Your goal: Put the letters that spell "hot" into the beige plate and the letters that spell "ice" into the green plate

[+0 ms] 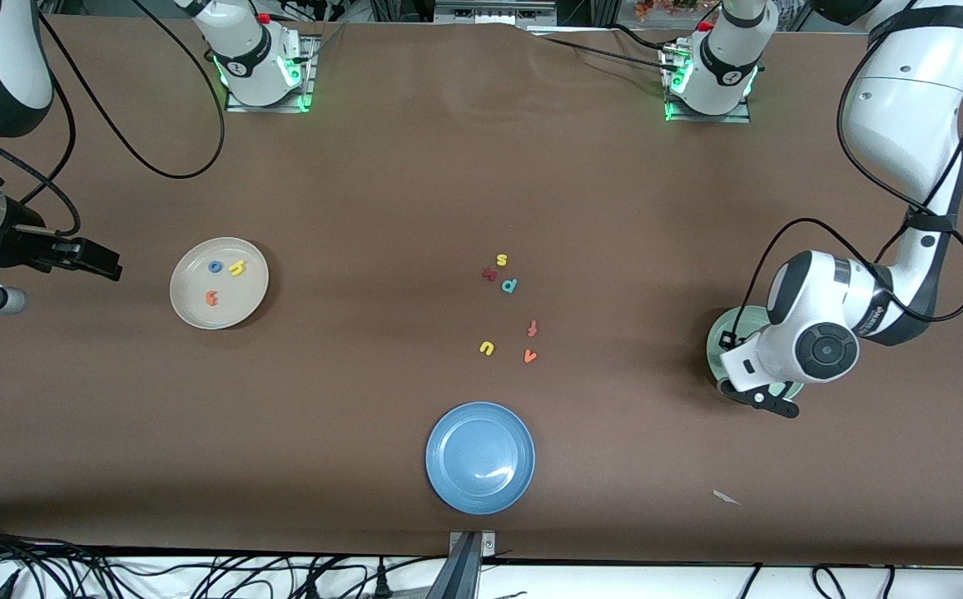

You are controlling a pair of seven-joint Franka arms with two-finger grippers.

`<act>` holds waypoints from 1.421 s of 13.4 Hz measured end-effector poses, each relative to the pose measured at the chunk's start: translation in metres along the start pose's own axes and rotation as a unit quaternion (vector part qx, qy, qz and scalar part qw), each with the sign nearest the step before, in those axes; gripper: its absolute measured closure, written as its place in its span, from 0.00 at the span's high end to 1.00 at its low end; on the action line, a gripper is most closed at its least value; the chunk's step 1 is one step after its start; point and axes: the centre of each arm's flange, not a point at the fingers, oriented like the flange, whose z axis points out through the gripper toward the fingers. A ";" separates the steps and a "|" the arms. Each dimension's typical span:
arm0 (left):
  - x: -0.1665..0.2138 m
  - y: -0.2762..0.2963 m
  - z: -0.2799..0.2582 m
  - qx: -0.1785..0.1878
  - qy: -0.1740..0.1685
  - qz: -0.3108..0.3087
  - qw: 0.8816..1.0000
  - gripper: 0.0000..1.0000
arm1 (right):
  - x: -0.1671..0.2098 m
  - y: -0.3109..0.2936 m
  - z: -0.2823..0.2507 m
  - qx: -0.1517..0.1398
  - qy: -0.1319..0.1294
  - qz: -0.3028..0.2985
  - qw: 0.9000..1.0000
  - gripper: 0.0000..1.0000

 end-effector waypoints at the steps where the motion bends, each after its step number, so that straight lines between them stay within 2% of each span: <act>1: -0.001 -0.005 -0.003 0.000 0.003 -0.004 1.000 0.62 | -0.001 -0.002 -0.001 0.009 -0.002 0.001 1.000 1.00; 4: -0.003 -0.013 -0.016 0.003 0.009 -0.010 1.000 0.95 | -0.003 -0.004 -0.003 0.018 -0.006 0.001 1.000 1.00; 5: -0.005 -0.015 -0.023 0.005 0.009 -0.012 1.000 1.00 | -0.005 -0.004 -0.001 0.017 -0.013 0.000 1.000 1.00; 8: -0.014 -0.024 -0.046 0.012 0.013 -0.021 1.000 1.00 | -0.011 -0.003 0.007 0.009 -0.048 -0.001 0.999 1.00; 11: -0.025 -0.033 -0.071 -0.005 0.017 -0.046 0.999 1.00 | -0.012 -0.004 0.011 0.000 -0.054 -0.004 0.999 1.00; 14: -0.040 -0.048 -0.100 -0.033 0.001 -0.072 0.997 1.00 | -0.011 -0.004 0.013 -0.001 -0.055 -0.004 0.998 1.00; 19: -0.060 -0.054 -0.156 -0.077 0.029 -0.104 0.991 1.00 | -0.011 -0.004 0.014 -0.001 -0.055 -0.004 0.998 1.00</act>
